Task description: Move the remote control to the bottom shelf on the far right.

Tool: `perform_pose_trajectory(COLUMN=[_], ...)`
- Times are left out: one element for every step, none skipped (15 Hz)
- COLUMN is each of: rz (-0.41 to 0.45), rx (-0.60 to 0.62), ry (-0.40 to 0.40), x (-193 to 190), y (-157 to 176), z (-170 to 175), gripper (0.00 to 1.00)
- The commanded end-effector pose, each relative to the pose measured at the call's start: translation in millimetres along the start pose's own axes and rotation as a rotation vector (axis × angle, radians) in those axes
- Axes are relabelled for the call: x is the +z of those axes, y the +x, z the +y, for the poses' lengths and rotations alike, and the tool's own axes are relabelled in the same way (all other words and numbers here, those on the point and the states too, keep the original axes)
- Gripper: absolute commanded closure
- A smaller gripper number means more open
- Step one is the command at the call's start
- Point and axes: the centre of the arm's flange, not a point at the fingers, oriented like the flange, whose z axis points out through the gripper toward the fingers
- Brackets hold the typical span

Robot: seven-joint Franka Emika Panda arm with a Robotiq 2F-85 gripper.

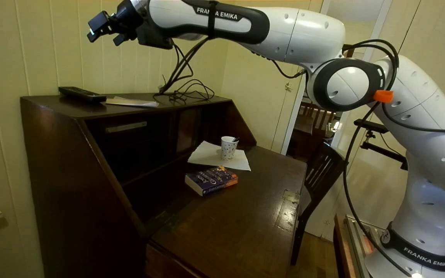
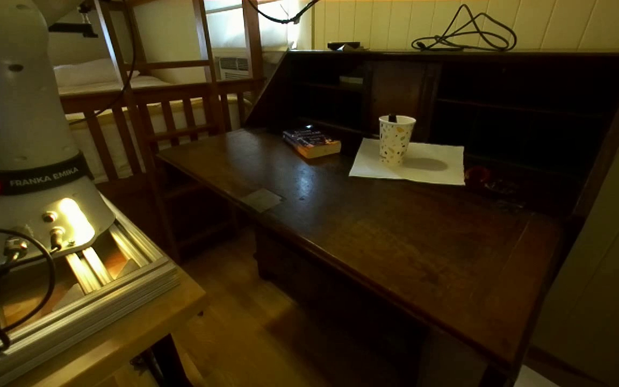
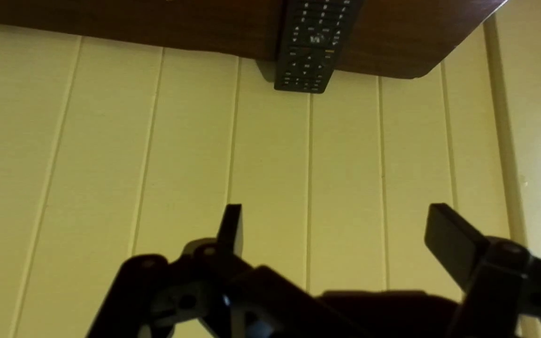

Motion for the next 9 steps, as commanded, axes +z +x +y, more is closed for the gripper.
perform_pose_trajectory(rz=[0.079,0.077,0.067,0.058,0.025,0.0,-0.013,-0.029,-0.062], rx=[0.008,0.008,0.006,0.003,0.001,0.002,0.005,0.005,0.002], ry=[-0.019,-0.018,-0.019,-0.023,-0.032,-0.041,-0.048,-0.052,-0.054], x=[23,31,40,47,56,63,69,73,77], y=[-7,-10,-13,-18,-23,-26,-30,-34,-36], z=[0,1,1,1,3,5,7,8,10], gripper=[0.0,0.0,0.0,0.0,0.0,0.0,0.0,0.0,0.0])
